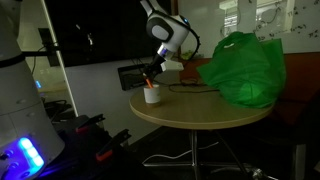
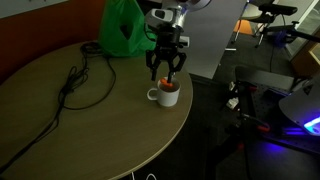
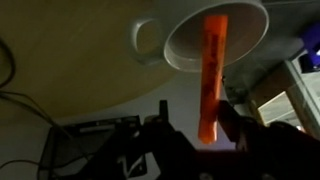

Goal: Place the orange marker inside the white and brown mug

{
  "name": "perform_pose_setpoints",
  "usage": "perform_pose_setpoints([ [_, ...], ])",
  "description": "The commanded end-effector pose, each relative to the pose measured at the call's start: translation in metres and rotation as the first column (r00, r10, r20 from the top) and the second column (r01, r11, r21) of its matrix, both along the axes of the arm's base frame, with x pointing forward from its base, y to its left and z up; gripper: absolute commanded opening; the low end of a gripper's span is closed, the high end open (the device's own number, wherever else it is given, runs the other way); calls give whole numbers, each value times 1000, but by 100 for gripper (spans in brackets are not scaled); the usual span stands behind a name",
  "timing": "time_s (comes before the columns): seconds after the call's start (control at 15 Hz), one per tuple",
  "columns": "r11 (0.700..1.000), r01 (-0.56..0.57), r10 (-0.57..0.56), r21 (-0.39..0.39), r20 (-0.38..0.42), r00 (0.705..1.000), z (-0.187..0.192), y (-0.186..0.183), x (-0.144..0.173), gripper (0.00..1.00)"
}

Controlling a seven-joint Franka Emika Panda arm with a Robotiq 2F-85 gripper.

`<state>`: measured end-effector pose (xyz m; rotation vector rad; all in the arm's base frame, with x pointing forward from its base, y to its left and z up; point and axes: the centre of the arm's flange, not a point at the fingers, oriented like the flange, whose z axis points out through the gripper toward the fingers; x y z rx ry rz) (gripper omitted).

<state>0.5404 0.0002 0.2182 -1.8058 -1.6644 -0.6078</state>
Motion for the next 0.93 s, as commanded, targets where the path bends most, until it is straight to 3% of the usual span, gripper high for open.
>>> perform_pose_setpoints([
  [0.0,993,-39,35,-108,-31,999,30,0,-14,89],
  [0.13,991,-45,45,-128,-3,999,40,0,-17,100],
  [0.4,978,-54,47,-201,-38,998,56,-1,-27,100],
  [0.67,940,-56,38,-336,-61,997,65,0,-40,100],
  [0.87,919,21,-3,-393,45,999,76,3,-47,100],
])
